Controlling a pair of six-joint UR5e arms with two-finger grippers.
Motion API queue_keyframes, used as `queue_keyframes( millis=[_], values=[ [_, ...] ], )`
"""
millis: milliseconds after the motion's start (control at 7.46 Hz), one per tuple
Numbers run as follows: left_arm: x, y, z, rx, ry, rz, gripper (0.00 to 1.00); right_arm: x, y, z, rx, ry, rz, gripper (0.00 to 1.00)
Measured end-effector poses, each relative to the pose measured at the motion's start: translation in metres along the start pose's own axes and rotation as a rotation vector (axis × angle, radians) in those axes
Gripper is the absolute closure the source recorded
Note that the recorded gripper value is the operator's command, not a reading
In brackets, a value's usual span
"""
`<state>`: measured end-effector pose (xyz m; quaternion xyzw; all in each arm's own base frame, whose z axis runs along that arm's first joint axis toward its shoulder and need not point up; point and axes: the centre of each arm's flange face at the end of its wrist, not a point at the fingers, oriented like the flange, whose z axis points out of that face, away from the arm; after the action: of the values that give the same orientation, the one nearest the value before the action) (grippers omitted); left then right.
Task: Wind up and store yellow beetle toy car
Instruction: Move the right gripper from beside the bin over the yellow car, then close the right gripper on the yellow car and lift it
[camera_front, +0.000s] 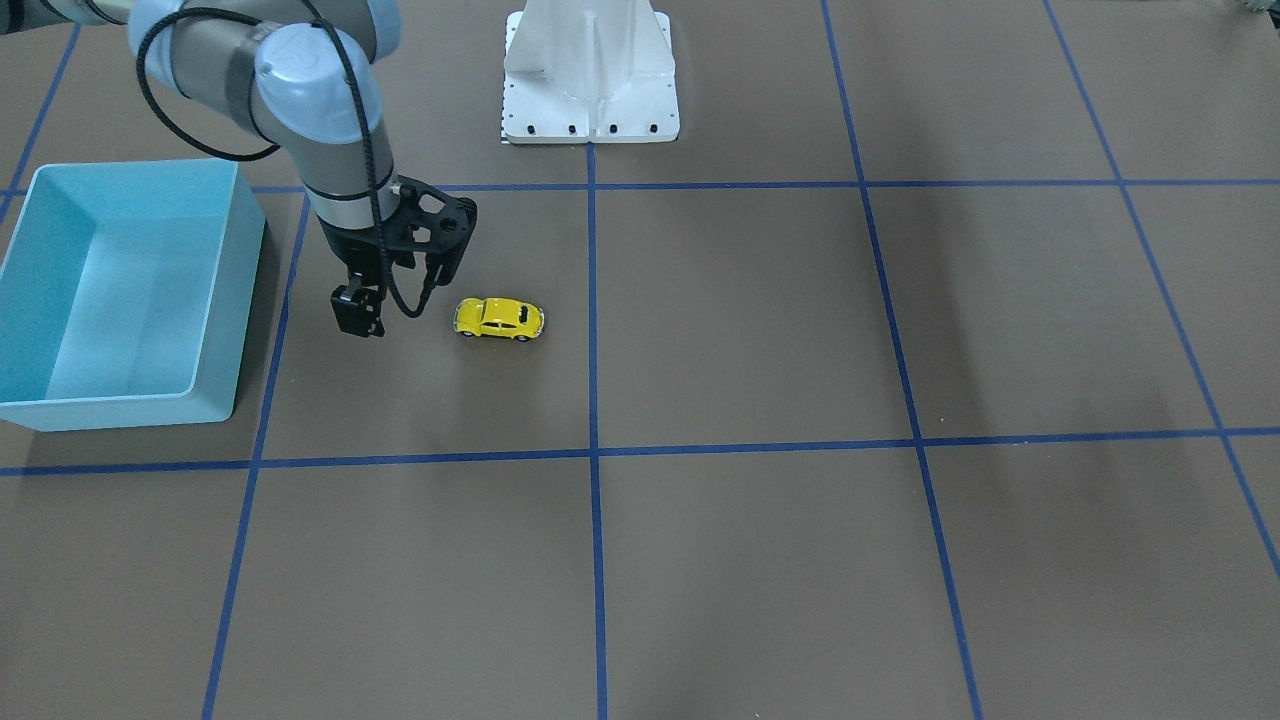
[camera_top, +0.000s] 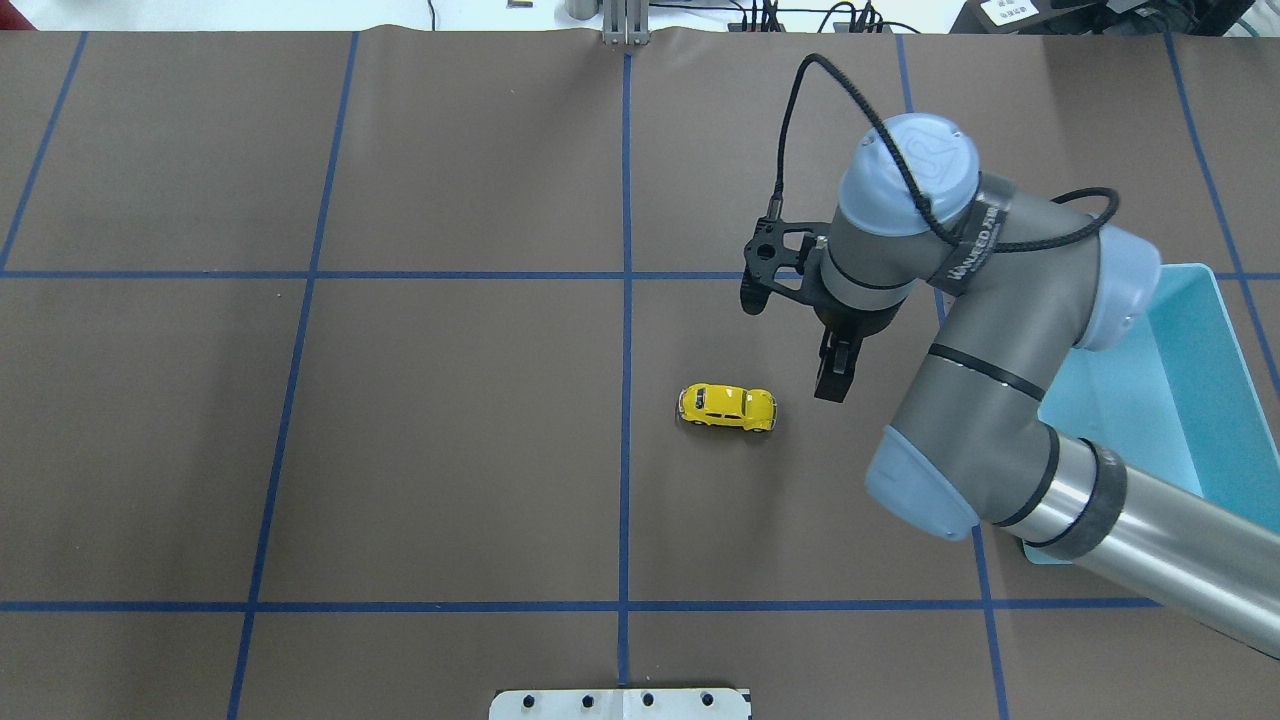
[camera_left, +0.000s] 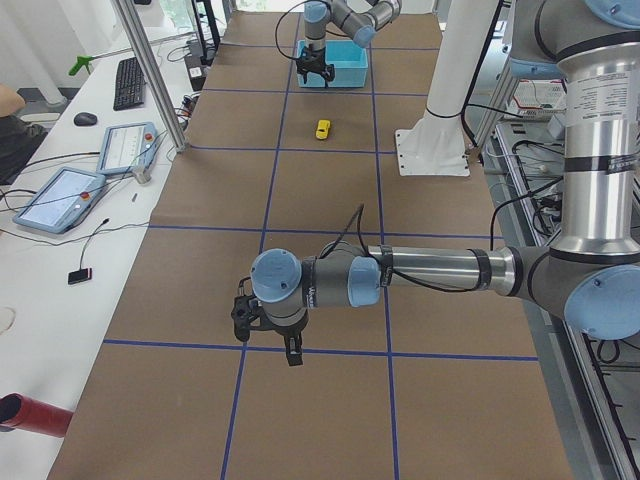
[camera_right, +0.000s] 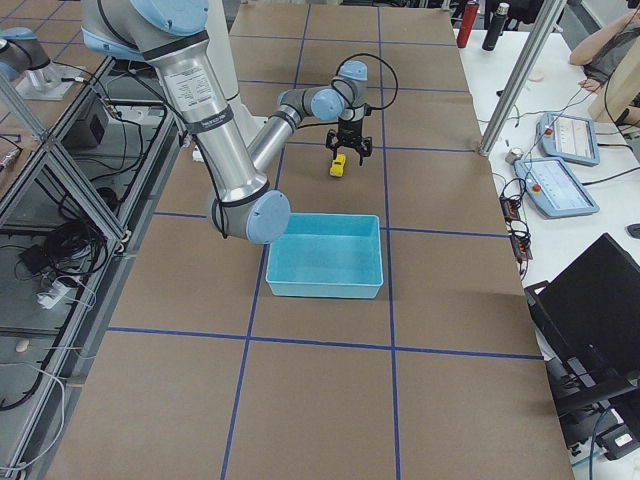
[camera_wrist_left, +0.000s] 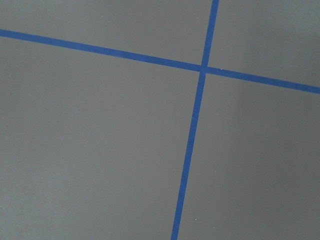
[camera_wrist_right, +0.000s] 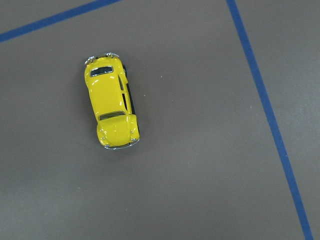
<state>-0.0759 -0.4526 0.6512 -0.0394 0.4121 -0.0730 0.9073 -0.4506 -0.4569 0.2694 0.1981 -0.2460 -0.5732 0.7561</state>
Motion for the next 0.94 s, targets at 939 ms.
queue_keyframes(
  millis=[939],
  values=[
    [-0.005,0.001,0.002,-0.003,-0.018,-0.005,0.00,-0.061,-0.064,0.071,-0.117,0.022,-0.102,0.07]
  ],
)
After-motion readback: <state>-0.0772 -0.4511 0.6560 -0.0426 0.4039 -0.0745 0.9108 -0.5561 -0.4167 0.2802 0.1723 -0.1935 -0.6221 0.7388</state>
